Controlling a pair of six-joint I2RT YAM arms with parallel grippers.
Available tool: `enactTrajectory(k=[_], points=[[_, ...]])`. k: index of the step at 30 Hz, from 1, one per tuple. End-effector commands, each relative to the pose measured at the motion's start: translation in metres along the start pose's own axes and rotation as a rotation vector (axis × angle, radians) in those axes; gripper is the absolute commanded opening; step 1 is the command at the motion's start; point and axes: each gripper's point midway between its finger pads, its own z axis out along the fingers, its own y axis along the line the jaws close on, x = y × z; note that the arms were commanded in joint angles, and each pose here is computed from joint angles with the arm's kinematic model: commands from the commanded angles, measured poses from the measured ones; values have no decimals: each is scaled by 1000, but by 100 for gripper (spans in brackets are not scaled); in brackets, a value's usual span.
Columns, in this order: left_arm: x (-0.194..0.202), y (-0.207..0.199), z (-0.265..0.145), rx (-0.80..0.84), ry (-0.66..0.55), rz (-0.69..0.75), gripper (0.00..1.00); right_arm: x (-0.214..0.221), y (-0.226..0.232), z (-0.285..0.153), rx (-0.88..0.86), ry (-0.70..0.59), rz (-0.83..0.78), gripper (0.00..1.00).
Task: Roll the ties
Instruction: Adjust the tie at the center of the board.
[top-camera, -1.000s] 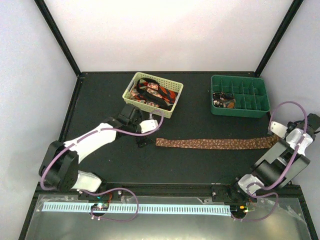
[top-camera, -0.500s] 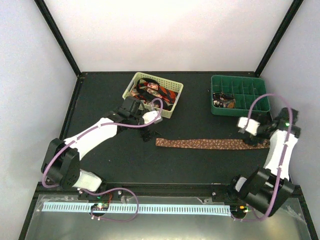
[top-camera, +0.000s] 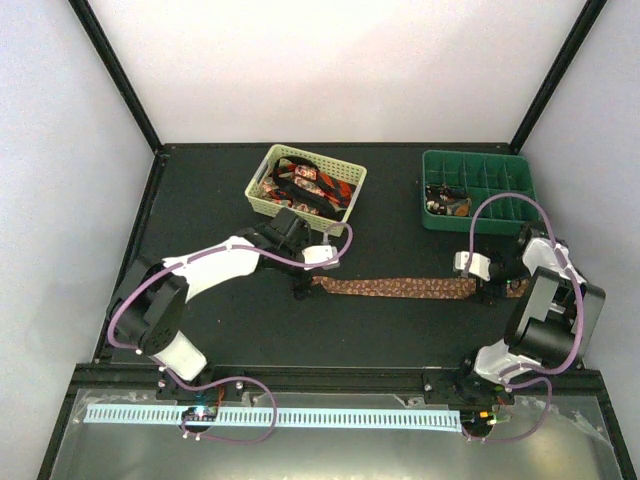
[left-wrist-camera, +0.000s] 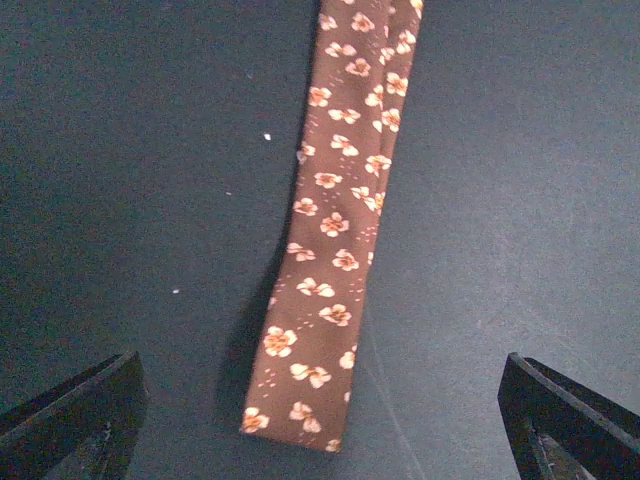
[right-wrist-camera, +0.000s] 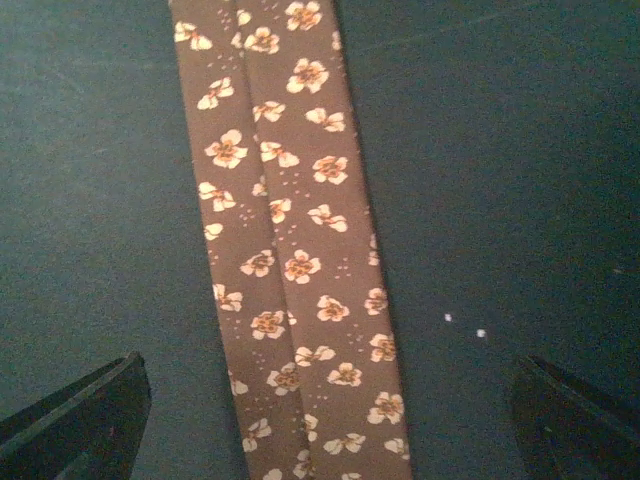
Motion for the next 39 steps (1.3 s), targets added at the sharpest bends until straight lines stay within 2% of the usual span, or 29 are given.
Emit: enactTrajectory(k=[1, 6, 12, 14, 20, 27, 34, 38, 39], points=[[-4, 0, 9, 4, 27, 38, 99, 5, 4, 7, -47, 33, -65, 100], [-5, 3, 16, 8, 38, 31, 99, 12, 12, 21, -87, 71, -77, 99], [-5, 4, 17, 11, 44, 27, 99, 23, 13, 29, -138, 104, -42, 92], [-5, 4, 17, 9, 45, 24, 99, 26, 16, 33, -148, 114, -37, 86], [-3, 5, 18, 8, 56, 20, 99, 28, 19, 35, -135, 130, -43, 56], [-2, 6, 18, -2, 58, 20, 98, 25, 21, 34, -31, 142, -108, 44], [0, 6, 19, -27, 73, 40, 95, 24, 5, 31, 128, 170, -125, 42], [5, 0, 25, -34, 108, 92, 90, 24, 1, 26, 138, 177, -93, 52], [7, -2, 27, -35, 114, 107, 90, 23, 2, 26, 138, 173, -99, 48]])
